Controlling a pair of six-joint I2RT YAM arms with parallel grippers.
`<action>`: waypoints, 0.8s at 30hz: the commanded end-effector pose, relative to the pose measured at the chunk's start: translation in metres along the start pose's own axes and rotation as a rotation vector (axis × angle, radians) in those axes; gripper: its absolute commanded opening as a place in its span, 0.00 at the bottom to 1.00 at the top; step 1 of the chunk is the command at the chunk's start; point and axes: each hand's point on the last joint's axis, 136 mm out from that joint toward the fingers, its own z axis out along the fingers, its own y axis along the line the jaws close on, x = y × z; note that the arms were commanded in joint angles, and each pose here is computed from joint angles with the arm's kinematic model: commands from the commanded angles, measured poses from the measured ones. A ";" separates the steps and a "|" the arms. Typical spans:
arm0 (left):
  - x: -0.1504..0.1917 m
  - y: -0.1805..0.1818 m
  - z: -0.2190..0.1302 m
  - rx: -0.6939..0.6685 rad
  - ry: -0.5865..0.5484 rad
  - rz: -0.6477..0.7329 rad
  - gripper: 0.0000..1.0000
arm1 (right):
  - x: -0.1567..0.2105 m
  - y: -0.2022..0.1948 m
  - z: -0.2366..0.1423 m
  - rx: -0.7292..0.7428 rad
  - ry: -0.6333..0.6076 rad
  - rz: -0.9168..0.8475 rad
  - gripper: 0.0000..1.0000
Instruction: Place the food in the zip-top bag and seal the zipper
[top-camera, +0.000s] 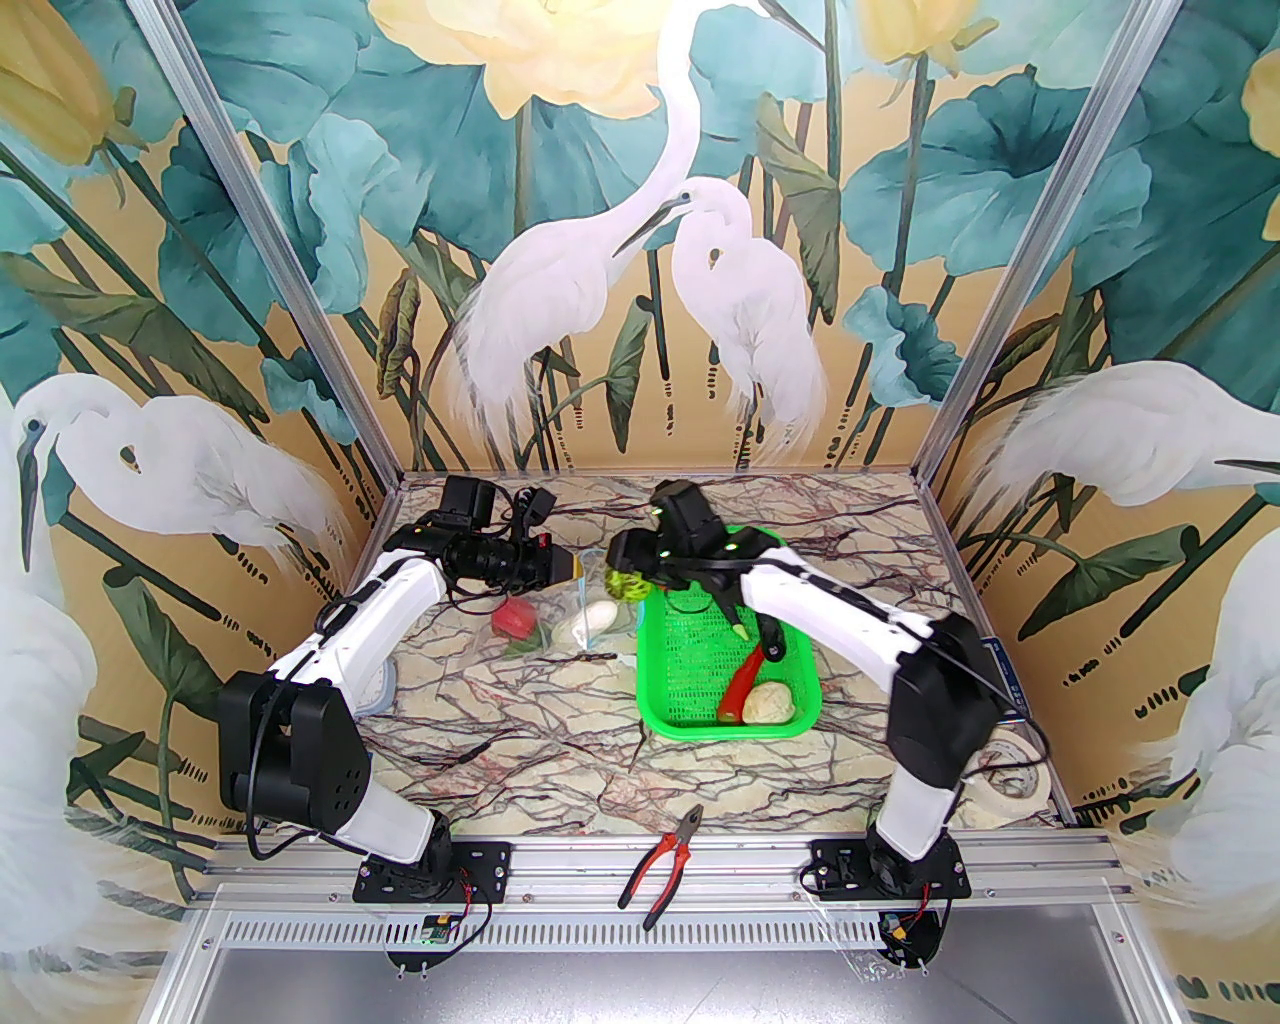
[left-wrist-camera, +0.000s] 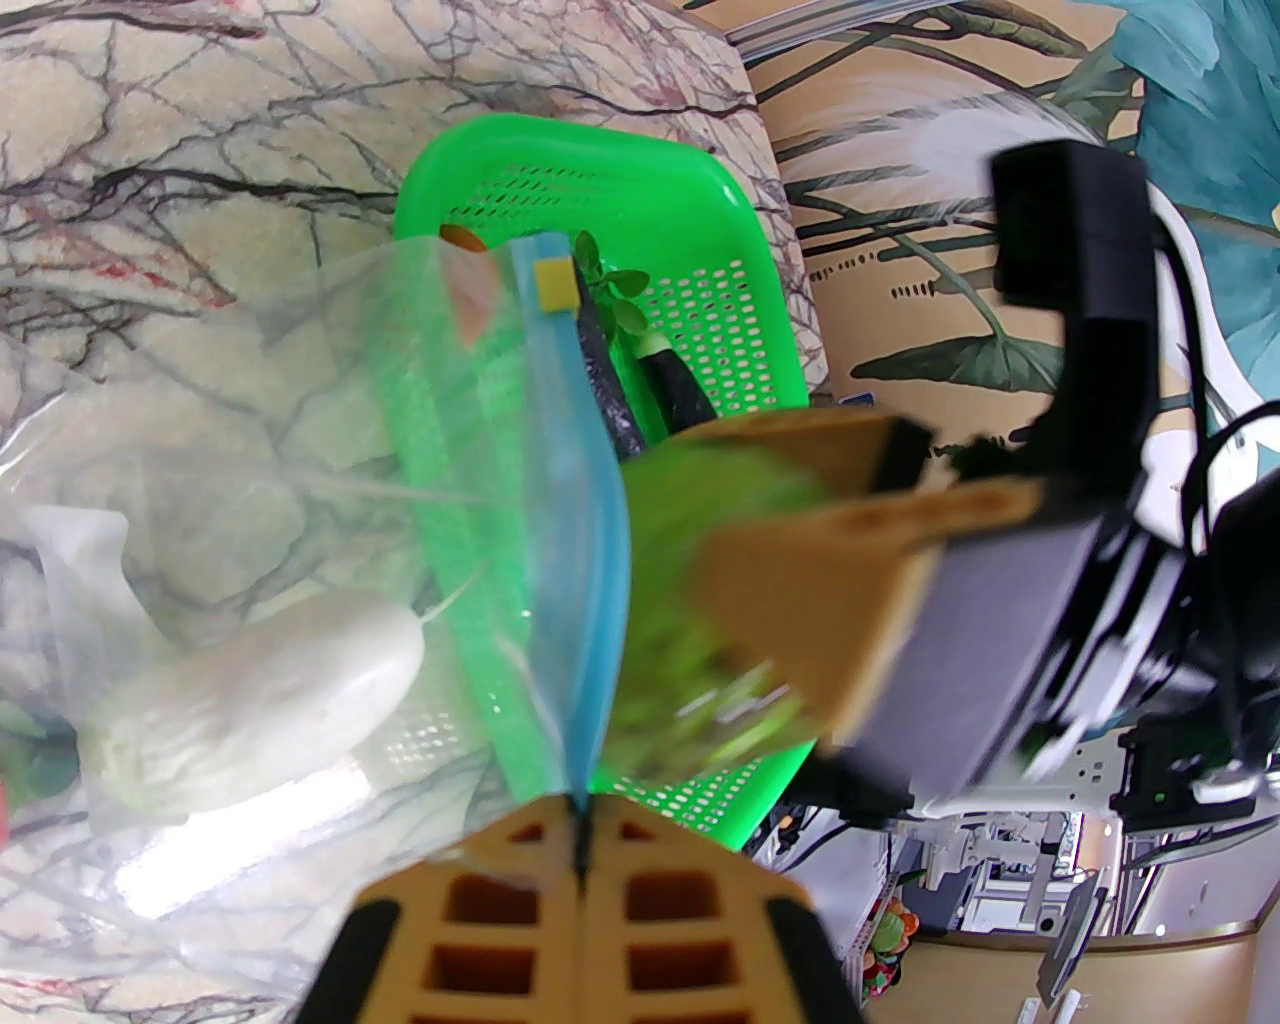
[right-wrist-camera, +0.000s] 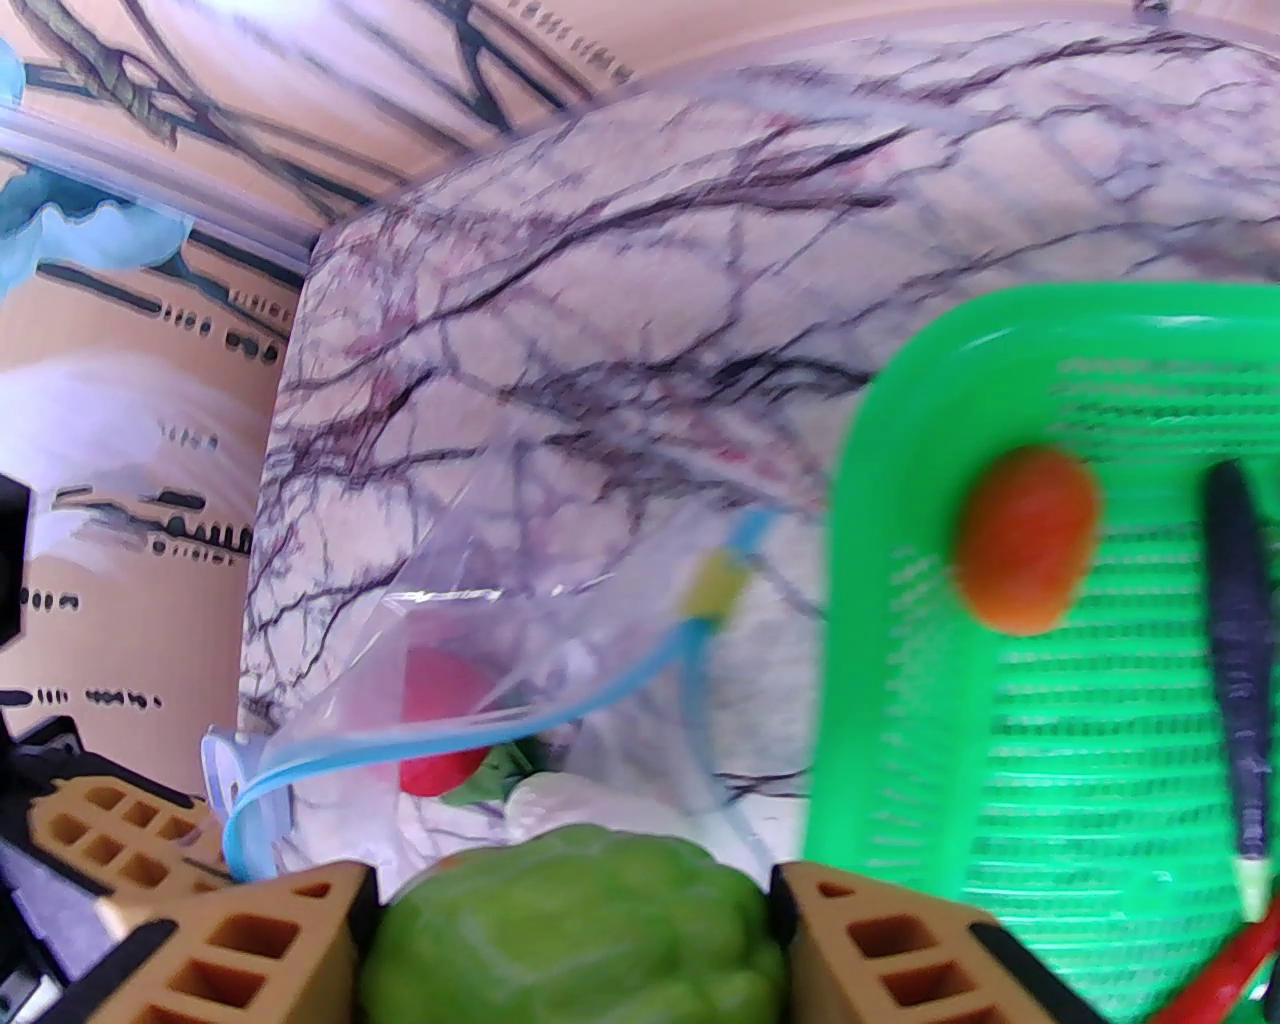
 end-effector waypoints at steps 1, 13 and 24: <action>-0.012 -0.016 -0.005 0.053 -0.027 0.032 0.02 | -0.004 0.024 0.007 -0.065 -0.006 0.011 0.63; -0.016 -0.020 -0.007 0.067 -0.036 0.036 0.02 | -0.006 0.030 0.003 -0.072 -0.011 -0.022 0.87; -0.021 -0.034 -0.013 0.109 -0.051 0.051 0.00 | -0.016 -0.008 -0.040 0.043 -0.065 -0.070 0.79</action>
